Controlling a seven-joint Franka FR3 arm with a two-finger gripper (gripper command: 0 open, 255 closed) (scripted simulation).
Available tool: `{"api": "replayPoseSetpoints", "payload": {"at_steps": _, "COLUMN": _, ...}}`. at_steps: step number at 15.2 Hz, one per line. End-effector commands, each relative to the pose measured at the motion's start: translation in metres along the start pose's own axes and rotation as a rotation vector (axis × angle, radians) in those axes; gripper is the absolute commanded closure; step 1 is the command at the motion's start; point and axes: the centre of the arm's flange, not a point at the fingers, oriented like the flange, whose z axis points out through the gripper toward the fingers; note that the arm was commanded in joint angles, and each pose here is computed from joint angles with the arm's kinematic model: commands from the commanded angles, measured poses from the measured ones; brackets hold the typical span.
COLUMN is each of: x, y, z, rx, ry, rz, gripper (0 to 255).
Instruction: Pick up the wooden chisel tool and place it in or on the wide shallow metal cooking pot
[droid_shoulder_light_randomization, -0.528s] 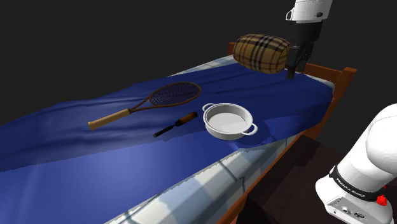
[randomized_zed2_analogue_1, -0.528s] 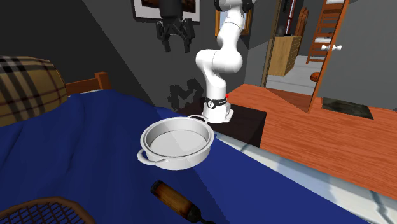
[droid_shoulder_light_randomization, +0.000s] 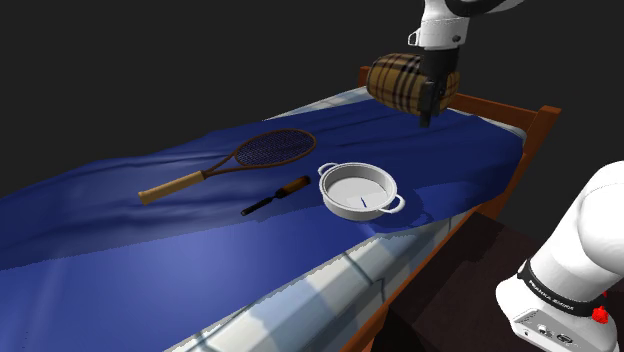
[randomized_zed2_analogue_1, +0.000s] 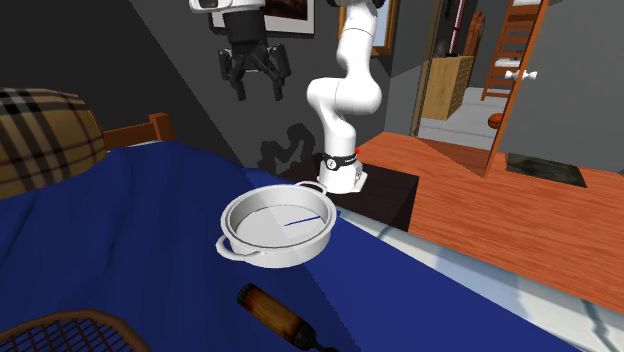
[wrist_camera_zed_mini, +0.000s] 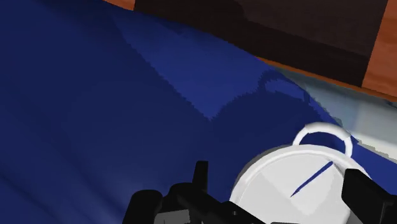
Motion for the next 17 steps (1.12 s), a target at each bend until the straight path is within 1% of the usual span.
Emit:
{"api": "replayPoseSetpoints", "payload": {"at_steps": 1, "x": 0.027, "y": -0.002, "z": 0.01, "rx": -0.001, "ry": -0.004, "rz": -0.073, "gripper": 0}}
{"api": "replayPoseSetpoints", "payload": {"at_steps": 9, "x": 0.128, "y": -0.021, "z": 0.043, "rx": -0.003, "ry": -0.021, "rz": -0.35, "gripper": 0}}
{"api": "replayPoseSetpoints", "payload": {"at_steps": 17, "x": 0.219, "y": -0.066, "z": 0.078, "rx": -0.005, "ry": -0.038, "rz": -0.628, "gripper": 0}}
